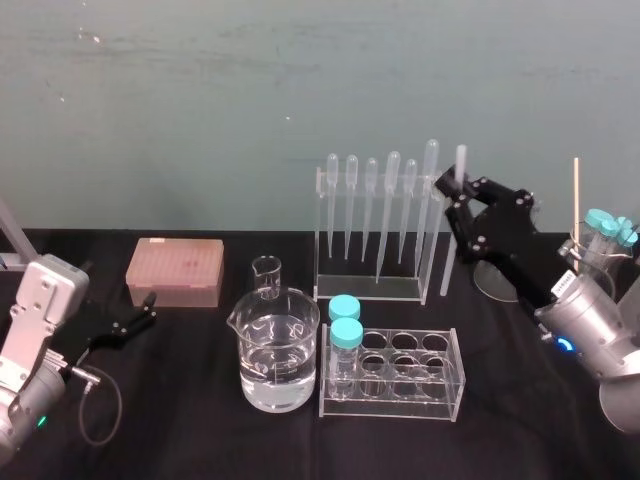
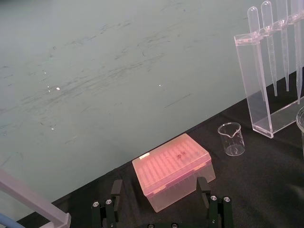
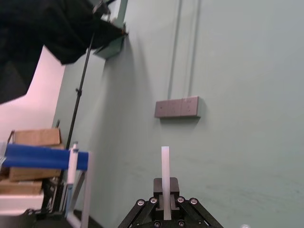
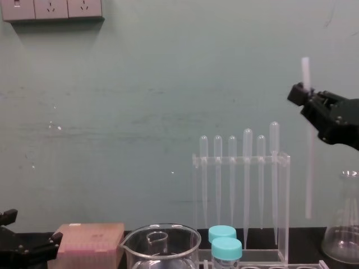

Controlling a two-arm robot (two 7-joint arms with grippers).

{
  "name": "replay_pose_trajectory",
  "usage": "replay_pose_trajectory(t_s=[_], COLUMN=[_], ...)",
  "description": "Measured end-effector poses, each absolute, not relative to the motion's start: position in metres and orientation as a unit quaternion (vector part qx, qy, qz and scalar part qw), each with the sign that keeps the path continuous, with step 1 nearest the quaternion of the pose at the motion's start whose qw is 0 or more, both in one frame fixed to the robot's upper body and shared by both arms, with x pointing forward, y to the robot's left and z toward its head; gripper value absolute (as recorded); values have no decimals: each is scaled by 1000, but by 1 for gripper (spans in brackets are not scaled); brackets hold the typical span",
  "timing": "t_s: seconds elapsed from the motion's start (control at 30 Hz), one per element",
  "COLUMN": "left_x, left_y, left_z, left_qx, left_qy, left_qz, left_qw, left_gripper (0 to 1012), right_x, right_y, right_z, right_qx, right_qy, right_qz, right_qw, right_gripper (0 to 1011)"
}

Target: Pick up the stirring rod with one hand, then place it down.

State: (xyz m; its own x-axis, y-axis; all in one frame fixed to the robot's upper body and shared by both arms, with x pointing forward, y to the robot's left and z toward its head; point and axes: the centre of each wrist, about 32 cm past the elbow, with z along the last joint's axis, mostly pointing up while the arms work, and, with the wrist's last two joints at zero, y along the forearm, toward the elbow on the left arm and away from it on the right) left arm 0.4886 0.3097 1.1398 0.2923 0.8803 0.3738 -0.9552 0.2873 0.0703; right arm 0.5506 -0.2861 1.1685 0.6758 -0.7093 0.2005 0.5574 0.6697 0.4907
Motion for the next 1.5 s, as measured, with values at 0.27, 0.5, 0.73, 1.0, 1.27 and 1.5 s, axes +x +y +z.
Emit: replay_pose_trajectory(t_s=[0.27, 0.5, 0.73, 1.0, 1.27, 1.5], left_x=[489, 489, 489, 489, 489, 489], left_y=[310, 310, 310, 310, 310, 310], left_z=[1140, 1140, 1140, 1140, 1140, 1140], left_qx=[141, 141, 142, 141, 142, 141], left_qy=[-132, -132, -132, -132, -132, -132], left_qz=[580, 580, 580, 580, 580, 580], left_qw=[791, 791, 791, 791, 791, 791], left_gripper=[1000, 1000, 1000, 1000, 1000, 1000], right_x=[548, 544, 545, 545, 545, 545], right_y=[-298, -302, -302, -301, -301, -301], right_z=[1155, 1148, 1149, 1149, 1150, 1150], right_qx=[213, 203, 205, 207, 207, 208], right_qy=[-160, -135, -139, -141, -143, -144], right_qz=[-366, -373, -372, -372, -371, -371], right_qw=[892, 895, 894, 894, 894, 894], right_gripper=[70, 70, 70, 69, 69, 69])
